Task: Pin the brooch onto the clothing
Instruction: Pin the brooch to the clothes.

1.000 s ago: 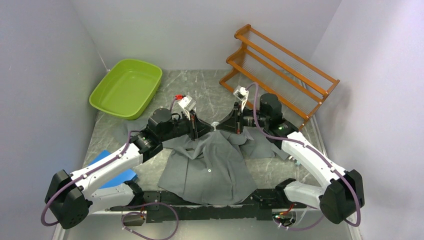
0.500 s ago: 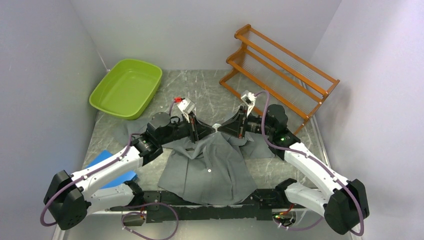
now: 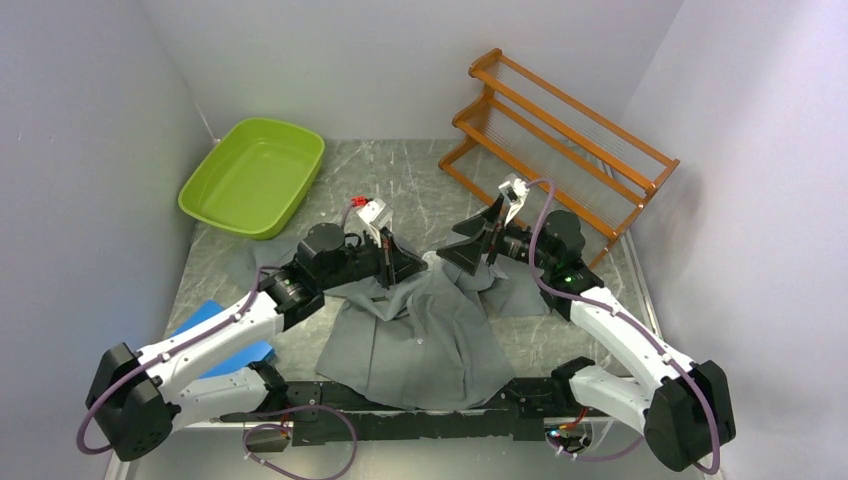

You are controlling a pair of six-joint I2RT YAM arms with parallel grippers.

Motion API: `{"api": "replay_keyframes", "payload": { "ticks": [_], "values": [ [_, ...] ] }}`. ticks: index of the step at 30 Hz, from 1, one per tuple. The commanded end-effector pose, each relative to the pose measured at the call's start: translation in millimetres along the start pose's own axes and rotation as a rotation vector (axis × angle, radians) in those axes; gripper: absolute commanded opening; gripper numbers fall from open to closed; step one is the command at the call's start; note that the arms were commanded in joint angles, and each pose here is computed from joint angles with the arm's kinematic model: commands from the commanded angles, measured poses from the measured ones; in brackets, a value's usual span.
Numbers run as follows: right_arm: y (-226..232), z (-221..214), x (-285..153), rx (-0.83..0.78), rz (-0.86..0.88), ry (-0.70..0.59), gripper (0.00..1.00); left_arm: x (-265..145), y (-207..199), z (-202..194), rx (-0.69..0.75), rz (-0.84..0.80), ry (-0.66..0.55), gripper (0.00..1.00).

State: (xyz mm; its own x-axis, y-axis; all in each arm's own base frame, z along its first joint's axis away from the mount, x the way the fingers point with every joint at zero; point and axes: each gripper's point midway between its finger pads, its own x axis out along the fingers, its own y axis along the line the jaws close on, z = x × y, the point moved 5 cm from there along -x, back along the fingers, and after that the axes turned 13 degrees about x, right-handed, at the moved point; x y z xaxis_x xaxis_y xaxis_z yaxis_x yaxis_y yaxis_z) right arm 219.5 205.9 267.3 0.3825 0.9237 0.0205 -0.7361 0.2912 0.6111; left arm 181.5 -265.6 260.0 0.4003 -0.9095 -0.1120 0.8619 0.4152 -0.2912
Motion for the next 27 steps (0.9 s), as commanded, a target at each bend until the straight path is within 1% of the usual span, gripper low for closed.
{"api": "replay_keyframes", "payload": {
  "ticks": [1,3,6,8,11,12,15,16,17,19,21,23,24,26,27],
  "values": [
    [-3.0,19.3,-3.4,-0.03,-0.08,-0.093,1.0,7.7,2.3,9.9,0.06,0.082,0.046,0.03],
    [-12.8,18.8,-6.2,0.004,-0.151,-0.098,1.0,14.5,6.4,5.1,0.082,0.147,0.094,0.03],
    [-28.7,21.2,-12.4,0.056,-0.259,-0.126,1.0,22.0,16.6,-8.6,0.122,0.306,0.211,0.03],
    [-40.6,21.3,-17.3,0.098,-0.331,-0.143,1.0,24.8,25.2,-13.9,0.158,0.447,0.265,0.03],
    [-58.3,17.6,-22.8,0.164,-0.409,-0.146,1.0,27.3,30.9,-20.1,0.224,0.603,0.305,0.03],
    [-64.7,16.6,-24.1,0.186,-0.43,-0.142,1.0,28.2,29.5,-21.7,0.251,0.63,0.308,0.03],
    [-79.9,12.8,-25.6,0.256,-0.446,-0.122,1.0,34.7,13.2,-25.4,0.359,0.643,0.305,0.03],
    [-85.1,12.1,-26.7,0.282,-0.442,-0.116,1.0,38.1,6.1,-25.3,0.401,0.638,0.301,0.05],
    [-88.9,10.7,-25.9,0.304,-0.429,-0.104,1.0,41.4,-0.3,-25.4,0.438,0.64,0.301,0.09],
    [-94.1,7.5,-22.6,0.336,-0.401,-0.069,1.0,47.6,-12.4,-28.2,0.52,0.664,0.315,0.23],
    [-97.8,3.9,-18.6,0.353,-0.379,-0.032,1.0,51.9,-22.6,-29.9,0.602,0.725,0.334,0.48],
    [-102.4,-0.3,-16.3,0.366,-0.37,-0.003,1.0,55.4,-28.9,-32.3,0.686,0.815,0.348,0.64],
    [-104.5,-1.8,-15.8,0.372,-0.369,0.004,1.0,58.3,-32.2,-33.7,0.715,0.834,0.355,0.71],
    [-107.8,-4.6,-15.0,0.377,-0.37,0.016,1.0,65.4,-37.9,-38.4,0.73,0.801,0.391,0.78],
    [-109.5,-5.9,-14.8,0.379,-0.375,0.021,1.0,68.2,-40.2,-39.2,0.725,0.777,0.4,0.79]
  ]
}}
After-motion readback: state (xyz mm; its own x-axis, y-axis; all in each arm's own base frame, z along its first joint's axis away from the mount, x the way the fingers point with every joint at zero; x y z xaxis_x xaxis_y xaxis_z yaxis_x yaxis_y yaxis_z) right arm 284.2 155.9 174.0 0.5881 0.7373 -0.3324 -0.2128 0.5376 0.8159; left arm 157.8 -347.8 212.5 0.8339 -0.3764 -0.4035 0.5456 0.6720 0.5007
